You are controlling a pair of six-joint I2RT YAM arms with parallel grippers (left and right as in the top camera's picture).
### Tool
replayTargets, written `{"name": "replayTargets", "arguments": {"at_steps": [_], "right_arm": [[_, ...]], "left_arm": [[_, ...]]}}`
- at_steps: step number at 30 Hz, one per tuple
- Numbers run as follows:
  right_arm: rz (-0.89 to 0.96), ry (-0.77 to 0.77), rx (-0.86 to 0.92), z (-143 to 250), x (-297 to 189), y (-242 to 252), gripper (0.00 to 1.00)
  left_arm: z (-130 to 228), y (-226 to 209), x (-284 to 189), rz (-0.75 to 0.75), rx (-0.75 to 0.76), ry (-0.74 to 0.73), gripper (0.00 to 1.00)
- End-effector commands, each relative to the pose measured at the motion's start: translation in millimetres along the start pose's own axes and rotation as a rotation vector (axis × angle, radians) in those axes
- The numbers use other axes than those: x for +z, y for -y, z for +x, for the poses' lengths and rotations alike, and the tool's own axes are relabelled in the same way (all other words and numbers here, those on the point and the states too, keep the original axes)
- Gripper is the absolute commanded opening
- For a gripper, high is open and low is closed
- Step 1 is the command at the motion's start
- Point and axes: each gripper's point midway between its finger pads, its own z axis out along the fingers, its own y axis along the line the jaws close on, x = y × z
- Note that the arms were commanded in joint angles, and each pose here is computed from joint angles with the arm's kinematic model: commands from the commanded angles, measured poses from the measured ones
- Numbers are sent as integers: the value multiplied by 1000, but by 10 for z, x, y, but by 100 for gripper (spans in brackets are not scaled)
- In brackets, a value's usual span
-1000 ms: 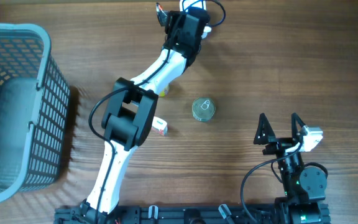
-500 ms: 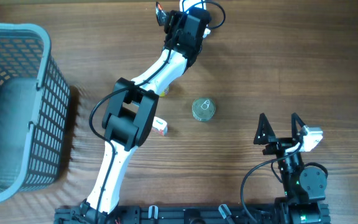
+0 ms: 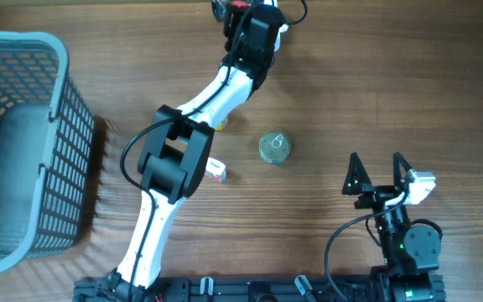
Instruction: Scan the item barcode
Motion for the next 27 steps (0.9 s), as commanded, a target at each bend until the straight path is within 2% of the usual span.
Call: {"name": "replayTargets", "arguments": {"at_steps": [1, 4, 8, 12, 14, 16, 20, 23, 27], "right_arm": [[-10, 2, -17, -2, -1, -20, 100], [-10, 2, -17, -2, -1, -20, 100], [-10, 2, -17, -2, -1, -21, 100], [-10, 2, -18, -2, -1, -20, 100], [-10, 2, -17, -2, -1, -20, 100], [-10, 3, -17, -5, -1, -21, 100], [-71, -9, -17, 0, -8, -131, 100], [-124, -23, -4, -145, -69, -275, 100], [-13, -73, 9, -548, -335, -244, 100]], "left_arm": [[-18, -731, -463, -103, -363, 56, 4], [-362, -871, -949, -90, -518, 156, 4], [-674, -740, -1376, 25, -758, 234, 4], [-1056, -210, -1592, 356, -942, 346, 4], [-1243, 116, -1773, 600, -1007, 393, 4], [-1435, 301, -2035, 799, -1002, 477, 4], [-1646, 443, -2456, 1079, -1008, 598, 4], [-1667, 485, -2563, 1157, -1008, 615, 4], [-1665, 594, -2726, 1260, -973, 623, 4]]}}
